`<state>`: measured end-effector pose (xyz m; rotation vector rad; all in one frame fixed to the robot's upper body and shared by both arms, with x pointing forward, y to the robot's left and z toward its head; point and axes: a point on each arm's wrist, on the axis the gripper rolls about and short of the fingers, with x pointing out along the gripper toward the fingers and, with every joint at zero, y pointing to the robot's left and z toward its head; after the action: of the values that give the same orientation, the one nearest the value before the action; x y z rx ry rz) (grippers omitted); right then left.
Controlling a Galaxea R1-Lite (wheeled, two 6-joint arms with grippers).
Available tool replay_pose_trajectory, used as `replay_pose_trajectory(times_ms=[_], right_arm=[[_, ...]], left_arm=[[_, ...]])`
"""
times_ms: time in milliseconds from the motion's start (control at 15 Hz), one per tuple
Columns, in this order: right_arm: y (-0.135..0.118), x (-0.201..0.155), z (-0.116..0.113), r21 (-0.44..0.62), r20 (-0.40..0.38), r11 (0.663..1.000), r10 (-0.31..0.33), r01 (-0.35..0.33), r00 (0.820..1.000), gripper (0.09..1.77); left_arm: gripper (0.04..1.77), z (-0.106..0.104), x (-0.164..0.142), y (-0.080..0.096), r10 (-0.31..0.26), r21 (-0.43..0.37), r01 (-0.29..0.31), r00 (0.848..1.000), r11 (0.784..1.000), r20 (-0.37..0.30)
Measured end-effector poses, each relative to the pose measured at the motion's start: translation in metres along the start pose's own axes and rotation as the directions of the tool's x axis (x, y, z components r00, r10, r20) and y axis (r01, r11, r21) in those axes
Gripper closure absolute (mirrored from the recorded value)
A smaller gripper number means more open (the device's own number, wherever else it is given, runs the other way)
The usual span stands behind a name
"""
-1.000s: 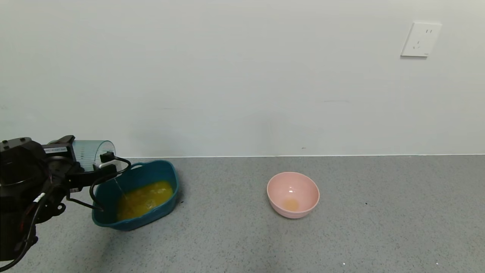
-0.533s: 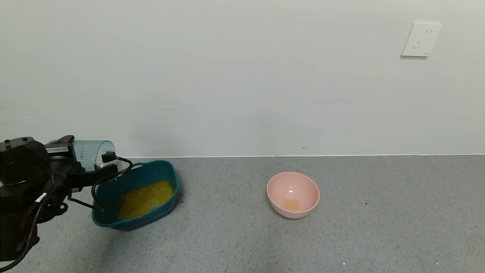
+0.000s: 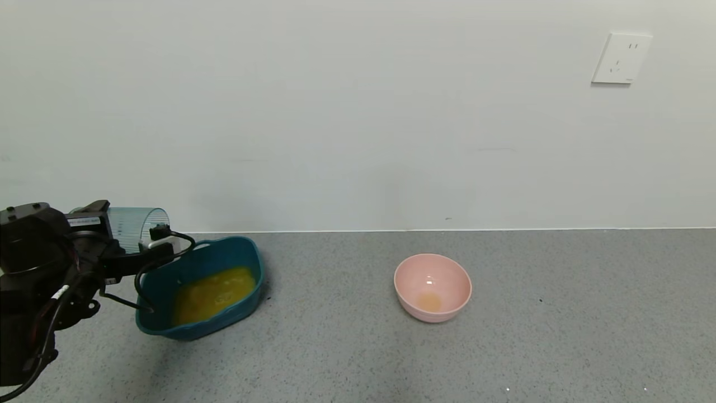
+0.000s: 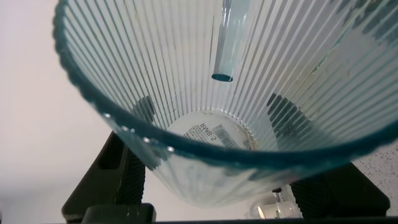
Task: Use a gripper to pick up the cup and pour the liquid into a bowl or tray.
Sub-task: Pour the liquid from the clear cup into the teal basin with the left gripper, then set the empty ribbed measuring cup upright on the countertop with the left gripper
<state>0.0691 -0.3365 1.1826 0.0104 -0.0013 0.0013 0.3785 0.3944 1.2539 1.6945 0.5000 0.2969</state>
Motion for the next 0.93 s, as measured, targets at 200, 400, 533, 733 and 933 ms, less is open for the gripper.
replay_pose_trajectory(times_ms=[200,400,533,733,933], right_arm=[[0.0,0.0,0.0,0.0,0.0,1.0,0.0,0.0,1.0,0.15],[0.0,0.0,0.0,0.0,0.0,1.0,0.0,0.0,1.0,0.15],[0.0,0.0,0.0,0.0,0.0,1.0,0.0,0.0,1.0,0.15],[0.0,0.0,0.0,0.0,0.0,1.0,0.0,0.0,1.0,0.15],[0.0,0.0,0.0,0.0,0.0,1.0,0.0,0.0,1.0,0.15]], left_arm=[[0.53,0.0,-0.001,0.0,-0.003,-0.01,0.003,1.0,1.0,-0.003],[0.53,0.0,-0.003,0.001,0.002,-0.05,-0.002,1.0,0.999,0.004],[0.53,0.006,-0.005,0.004,0.009,-0.111,-0.007,1.0,0.994,0.016],[0.53,0.02,-0.011,0.009,0.015,-0.24,0.002,0.998,0.971,0.066],[0.53,0.034,-0.02,0.007,-0.032,-0.35,0.075,0.991,0.934,0.128]])
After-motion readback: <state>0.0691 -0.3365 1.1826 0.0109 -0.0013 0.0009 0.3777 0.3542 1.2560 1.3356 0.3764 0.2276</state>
